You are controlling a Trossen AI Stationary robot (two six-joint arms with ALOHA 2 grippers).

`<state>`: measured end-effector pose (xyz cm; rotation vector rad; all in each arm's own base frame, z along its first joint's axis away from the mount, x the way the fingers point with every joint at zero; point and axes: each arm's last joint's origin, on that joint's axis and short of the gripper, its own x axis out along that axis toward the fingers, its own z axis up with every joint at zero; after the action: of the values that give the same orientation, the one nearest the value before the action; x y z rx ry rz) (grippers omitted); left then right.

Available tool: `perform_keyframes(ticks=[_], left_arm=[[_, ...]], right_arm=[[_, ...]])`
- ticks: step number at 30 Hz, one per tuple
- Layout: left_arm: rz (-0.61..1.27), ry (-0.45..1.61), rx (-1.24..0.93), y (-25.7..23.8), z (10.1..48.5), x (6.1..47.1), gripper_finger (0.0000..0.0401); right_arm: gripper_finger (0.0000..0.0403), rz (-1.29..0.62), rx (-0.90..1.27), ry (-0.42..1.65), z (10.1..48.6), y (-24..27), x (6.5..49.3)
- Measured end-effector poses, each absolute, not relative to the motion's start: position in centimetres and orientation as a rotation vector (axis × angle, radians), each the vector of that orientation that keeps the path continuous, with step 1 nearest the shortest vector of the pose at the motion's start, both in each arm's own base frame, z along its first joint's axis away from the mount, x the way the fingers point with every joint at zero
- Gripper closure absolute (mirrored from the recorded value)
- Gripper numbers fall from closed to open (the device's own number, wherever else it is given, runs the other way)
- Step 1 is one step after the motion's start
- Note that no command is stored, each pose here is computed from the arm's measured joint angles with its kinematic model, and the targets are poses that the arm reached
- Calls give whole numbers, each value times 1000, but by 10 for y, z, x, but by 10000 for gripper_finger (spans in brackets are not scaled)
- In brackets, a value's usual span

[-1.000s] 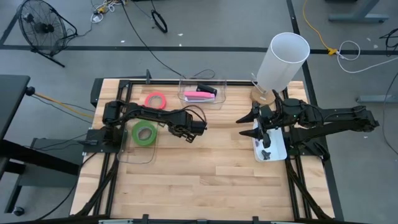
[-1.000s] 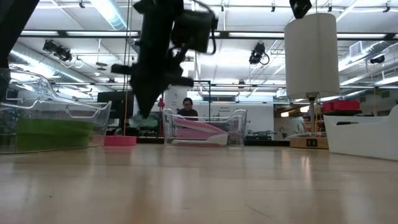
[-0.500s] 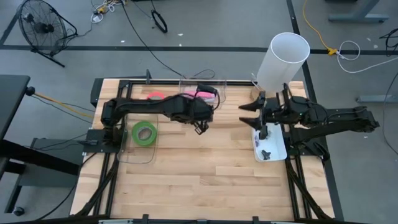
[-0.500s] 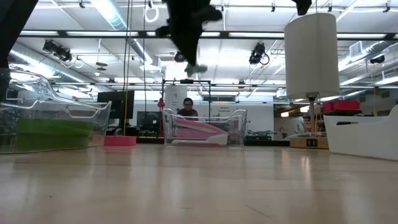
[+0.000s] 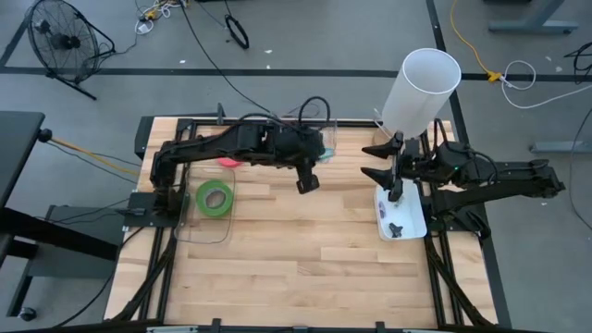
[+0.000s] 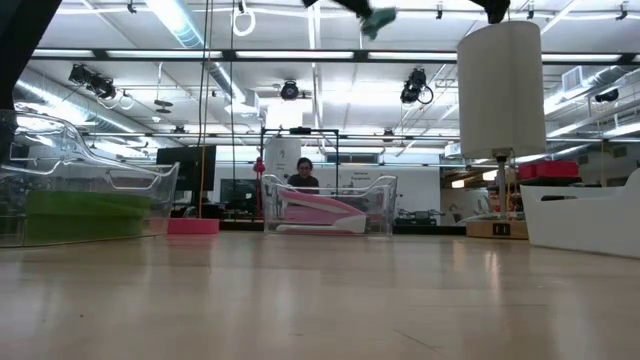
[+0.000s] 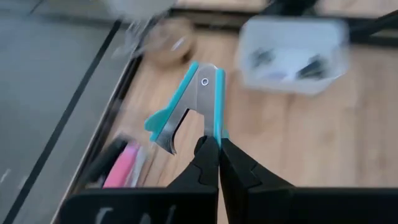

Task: Pick and place Stapler, Stapler remover, tape
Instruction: Put the blue staple remover into the white bin

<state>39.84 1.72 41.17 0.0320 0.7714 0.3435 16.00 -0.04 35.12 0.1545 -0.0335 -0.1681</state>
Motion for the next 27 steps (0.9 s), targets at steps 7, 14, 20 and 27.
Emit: perform_keyframes(ticks=[7, 14, 20, 27], left_arm=[[235, 668, 0, 14, 422, 405, 400], [168, 611, -49, 11, 424, 410, 400], [124, 586, -77, 10, 426, 412, 400], [100, 616, -95, 7, 416, 420, 400]], right_arm=[[117, -159, 148, 29, 345, 0, 162], [119, -161, 141, 54, 342, 0, 167], [119, -163, 138, 80, 338, 0, 173], [119, -163, 137, 88, 336, 1, 177]])
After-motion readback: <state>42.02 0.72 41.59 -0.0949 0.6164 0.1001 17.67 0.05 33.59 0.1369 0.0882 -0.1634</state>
